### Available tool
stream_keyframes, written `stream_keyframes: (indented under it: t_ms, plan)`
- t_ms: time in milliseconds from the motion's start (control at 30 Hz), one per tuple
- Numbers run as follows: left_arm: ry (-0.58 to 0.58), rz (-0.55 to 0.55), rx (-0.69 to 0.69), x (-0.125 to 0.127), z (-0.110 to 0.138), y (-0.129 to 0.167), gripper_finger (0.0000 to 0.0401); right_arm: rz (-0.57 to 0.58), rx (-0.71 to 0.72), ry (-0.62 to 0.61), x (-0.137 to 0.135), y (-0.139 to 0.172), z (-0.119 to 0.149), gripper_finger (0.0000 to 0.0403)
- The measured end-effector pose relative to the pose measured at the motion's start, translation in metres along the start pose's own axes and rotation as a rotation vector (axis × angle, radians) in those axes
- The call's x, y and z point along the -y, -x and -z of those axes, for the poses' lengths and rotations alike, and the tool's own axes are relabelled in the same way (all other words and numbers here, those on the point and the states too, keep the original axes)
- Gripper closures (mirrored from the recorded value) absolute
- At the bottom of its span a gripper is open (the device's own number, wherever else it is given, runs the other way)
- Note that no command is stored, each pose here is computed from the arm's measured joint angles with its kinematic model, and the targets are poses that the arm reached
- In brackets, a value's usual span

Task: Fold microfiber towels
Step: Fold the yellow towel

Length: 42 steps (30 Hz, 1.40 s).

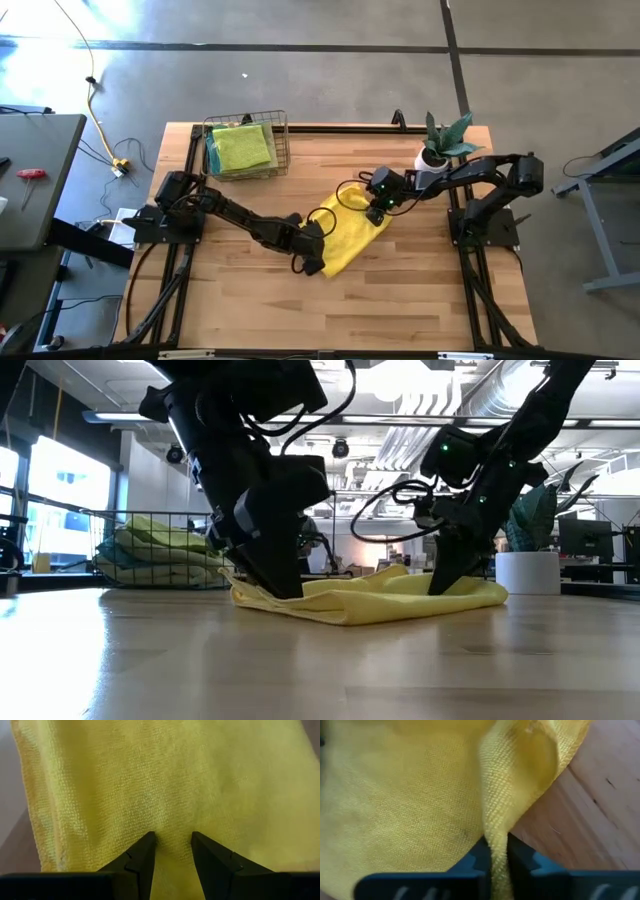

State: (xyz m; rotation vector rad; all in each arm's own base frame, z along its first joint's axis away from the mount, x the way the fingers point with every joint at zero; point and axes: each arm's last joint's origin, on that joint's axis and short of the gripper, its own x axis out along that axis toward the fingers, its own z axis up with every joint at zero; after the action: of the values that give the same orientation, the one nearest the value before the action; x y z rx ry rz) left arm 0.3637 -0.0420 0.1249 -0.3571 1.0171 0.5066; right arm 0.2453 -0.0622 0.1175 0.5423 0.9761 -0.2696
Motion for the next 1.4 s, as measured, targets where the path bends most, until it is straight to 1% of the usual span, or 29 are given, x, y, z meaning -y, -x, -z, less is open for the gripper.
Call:
stream_keyframes:
  t_ms: [67,100,167,267,333,400,500,567,667,733,833,933,1033,1100,1167,1300,1400]
  plan:
    - [-0.002,0.011,0.009,0.003,0.0,0.001,0.0282,0.002,-0.006,0.022,0.0,0.0,0.001,0.039]
    - [-0.001,0.017,0.019,0.004,0.0,0.001,0.0282,0.003,-0.008,0.031,0.0,0.0,0.001,0.0395]
    - [-0.005,0.029,0.047,0.007,-0.001,0.002,0.0282,0.003,-0.009,0.038,0.0,0.0,0.001,0.0396]
    - [-0.043,0.051,0.087,0.012,-0.002,0.003,0.0282,0.007,-0.016,0.039,0.0,0.0,0.001,0.0398]
    - [-0.053,0.062,0.102,0.014,-0.003,0.005,0.0282,0.032,-0.042,0.039,0.0,0.002,-0.001,0.04]
    - [-0.053,0.07,0.111,0.015,-0.005,0.007,0.0282,0.097,-0.088,0.041,-0.002,0.006,-0.005,0.04]
    - [-0.056,0.068,0.105,0.014,-0.004,0.009,0.0282,0.245,-0.168,0.074,-0.005,0.015,-0.011,0.0402]
    - [-0.054,0.079,0.118,0.016,-0.006,0.012,0.0282,0.324,-0.184,0.098,-0.01,0.022,-0.019,0.0402]
    - [-0.067,0.079,0.108,0.017,-0.002,0.016,0.0282,0.414,-0.2,0.12,-0.023,0.033,-0.028,0.0402]
    - [-0.072,0.094,0.119,0.021,-0.002,0.02,0.0282,0.446,-0.212,0.122,-0.031,0.039,-0.031,0.0402]
    - [-0.088,0.101,0.115,0.024,0.001,0.027,0.0282,0.429,-0.18,0.114,-0.045,0.043,-0.037,0.0402]
    - [-0.104,0.115,0.118,0.029,0.005,0.033,0.0282,0.381,-0.164,0.115,-0.061,0.044,-0.036,0.0402]
    - [-0.115,0.138,0.136,0.035,0.008,0.041,0.0282,0.348,-0.136,0.11,-0.075,0.042,-0.031,0.0402]
    - [-0.136,0.13,0.122,0.037,0.013,0.046,0.0282,0.321,-0.113,0.099,-0.085,0.041,-0.028,0.0402]
    - [-0.141,0.141,0.147,0.041,0.014,0.051,0.0282,0.295,-0.091,0.094,-0.094,0.04,-0.025,0.0402]
    - [-0.162,0.126,0.171,0.045,0.019,0.062,0.0282,0.231,-0.033,0.072,-0.113,0.035,-0.021,0.0402]
    - [-0.181,0.11,0.176,0.047,0.024,0.065,0.0282,0.185,0.006,0.073,-0.124,0.026,-0.019,0.0402]
